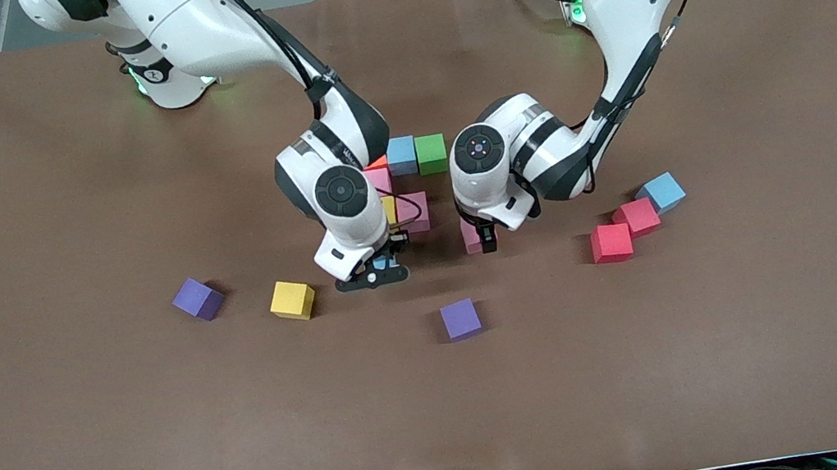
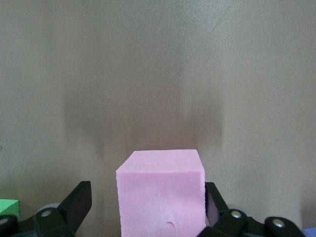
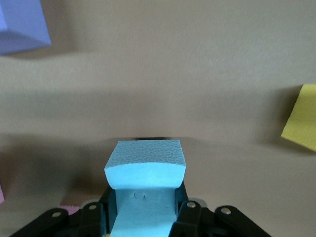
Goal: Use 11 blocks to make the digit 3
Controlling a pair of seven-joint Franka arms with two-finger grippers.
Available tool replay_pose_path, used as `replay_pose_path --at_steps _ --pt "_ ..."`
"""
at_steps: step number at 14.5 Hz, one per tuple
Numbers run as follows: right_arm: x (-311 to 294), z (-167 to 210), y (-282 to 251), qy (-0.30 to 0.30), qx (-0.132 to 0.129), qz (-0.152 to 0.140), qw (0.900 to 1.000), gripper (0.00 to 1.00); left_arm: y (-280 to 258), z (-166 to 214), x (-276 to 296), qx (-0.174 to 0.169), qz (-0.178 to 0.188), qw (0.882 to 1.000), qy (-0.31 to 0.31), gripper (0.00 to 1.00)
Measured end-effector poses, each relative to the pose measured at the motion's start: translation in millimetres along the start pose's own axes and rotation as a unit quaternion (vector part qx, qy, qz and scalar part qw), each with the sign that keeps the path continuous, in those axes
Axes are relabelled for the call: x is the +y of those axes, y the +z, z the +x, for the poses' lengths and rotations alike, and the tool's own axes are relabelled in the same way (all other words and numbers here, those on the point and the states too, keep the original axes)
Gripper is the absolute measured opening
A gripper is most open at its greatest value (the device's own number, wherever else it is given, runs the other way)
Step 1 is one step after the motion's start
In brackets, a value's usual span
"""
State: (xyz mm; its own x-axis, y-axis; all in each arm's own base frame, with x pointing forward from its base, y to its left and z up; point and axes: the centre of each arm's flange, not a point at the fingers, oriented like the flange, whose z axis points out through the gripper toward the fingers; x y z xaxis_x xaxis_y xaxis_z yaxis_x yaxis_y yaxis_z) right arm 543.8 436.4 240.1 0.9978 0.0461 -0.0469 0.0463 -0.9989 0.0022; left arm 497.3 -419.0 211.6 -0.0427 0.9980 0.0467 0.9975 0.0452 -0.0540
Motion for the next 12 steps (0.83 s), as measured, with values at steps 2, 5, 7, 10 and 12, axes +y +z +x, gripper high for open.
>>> replay_pose_path --at_steps 2,5,7,10,12 --pt "-1 -6 4 -0.003 -0.002 -0.001 1.000 0.49 1 -1 -2 -0.002 0.000 1.000 0.002 1.00" --pt "-1 -8 6 -0.003 -0.004 -0.002 1.000 0.49 1 0 0 -0.006 -0.003 1.000 0.000 1.00" --pt "-2 -9 6 -0.004 -0.004 -0.001 1.000 0.49 1 0 0 -0.007 -0.003 1.000 0.001 1.00" --pt "-5 -12 7 -0.007 -0.006 0.000 1.000 0.49 8 -2 -5 0.000 -0.004 1.000 0.012 1.00" --pt "-5 -13 9 -0.007 -0.008 -0.001 1.000 0.49 18 -3 -7 0.003 -0.002 1.000 0.019 1.00"
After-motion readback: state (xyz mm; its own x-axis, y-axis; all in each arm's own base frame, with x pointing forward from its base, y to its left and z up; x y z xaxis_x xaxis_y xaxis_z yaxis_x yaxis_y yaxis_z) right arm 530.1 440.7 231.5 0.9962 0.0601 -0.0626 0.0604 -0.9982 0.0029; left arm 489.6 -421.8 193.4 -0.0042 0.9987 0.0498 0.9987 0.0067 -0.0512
